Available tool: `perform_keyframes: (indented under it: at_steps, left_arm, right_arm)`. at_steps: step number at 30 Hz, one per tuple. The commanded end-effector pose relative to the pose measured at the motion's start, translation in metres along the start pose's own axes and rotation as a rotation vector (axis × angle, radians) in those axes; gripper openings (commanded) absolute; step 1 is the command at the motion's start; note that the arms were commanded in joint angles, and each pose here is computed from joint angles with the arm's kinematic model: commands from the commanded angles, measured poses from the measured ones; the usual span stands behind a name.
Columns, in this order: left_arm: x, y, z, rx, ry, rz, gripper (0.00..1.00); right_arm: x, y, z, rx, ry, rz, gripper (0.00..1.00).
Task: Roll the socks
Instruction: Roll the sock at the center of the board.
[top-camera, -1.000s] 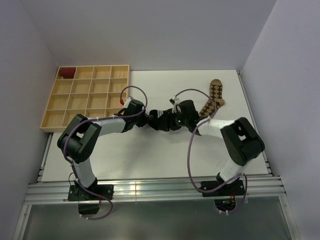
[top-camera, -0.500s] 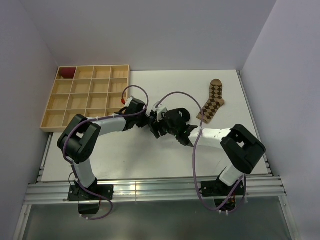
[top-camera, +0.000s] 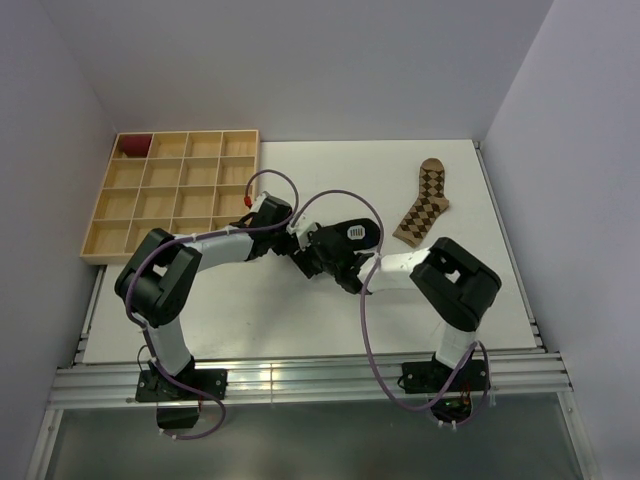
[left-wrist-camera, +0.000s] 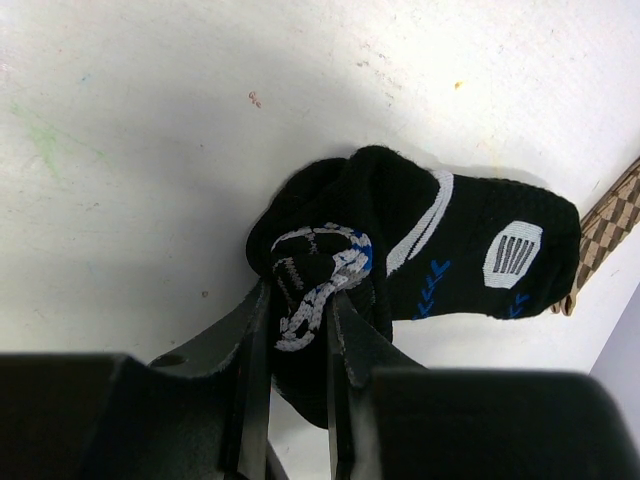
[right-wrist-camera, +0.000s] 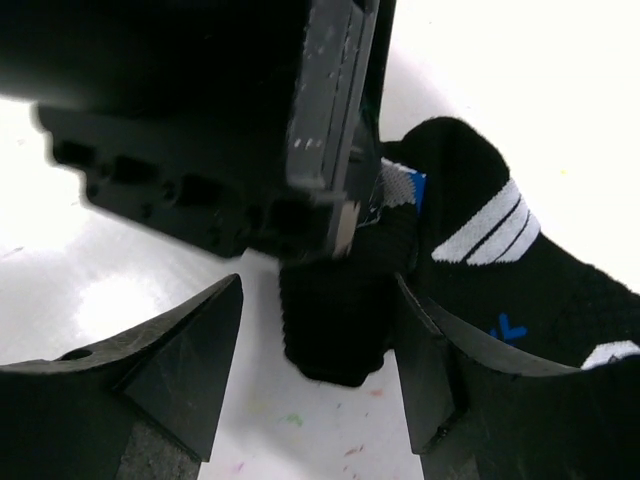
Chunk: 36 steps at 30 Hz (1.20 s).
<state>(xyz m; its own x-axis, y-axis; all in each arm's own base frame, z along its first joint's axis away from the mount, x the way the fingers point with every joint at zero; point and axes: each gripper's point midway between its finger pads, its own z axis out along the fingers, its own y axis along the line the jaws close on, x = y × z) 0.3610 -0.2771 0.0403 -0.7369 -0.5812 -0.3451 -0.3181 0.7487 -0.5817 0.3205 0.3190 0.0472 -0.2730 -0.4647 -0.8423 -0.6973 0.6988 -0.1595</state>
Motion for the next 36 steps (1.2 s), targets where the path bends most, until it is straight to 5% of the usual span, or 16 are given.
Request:
perform_keyframes:
  at_steps: [1, 7, 12, 15, 19, 28, 36]
  left_arm:
    - [0.026, 0.040, -0.004, -0.140, 0.096, 0.073, 0.05]
    - [0.029, 0.039, -0.004, -0.132, 0.103, 0.071, 0.05]
    - [0.027, 0.037, -0.005, -0.123, 0.096, 0.070, 0.13]
    - [0.027, 0.033, -0.007, -0.098, 0.090, 0.061, 0.40]
    - [0.016, 0.019, -0.018, -0.041, 0.048, 0.054, 0.63]
    - [-0.008, -0.008, -0.045, 0.074, -0.065, 0.002, 0.88]
    - [-0.010, -0.008, -0.044, 0.124, -0.092, -0.018, 0.87]
  right_arm:
    - [-0.019, -0.006, 0.012, 0.053, -0.057, -0.027, 0.66]
    - [-0.002, -0.006, 0.019, 0.065, -0.020, -0.034, 0.52]
    - [0.009, -0.002, 0.018, 0.044, 0.000, -0.001, 0.01]
    - [0.015, 0.002, 0.014, -0.005, 0.016, 0.054, 0.00]
    - [0.024, -0.003, 0.007, -0.097, 0.036, 0.190, 0.00]
    - [0.035, -0.007, 0.012, -0.369, 0.123, 0.542, 0.00]
    - [0.034, -0.018, 0.013, -0.518, 0.166, 0.836, 0.00]
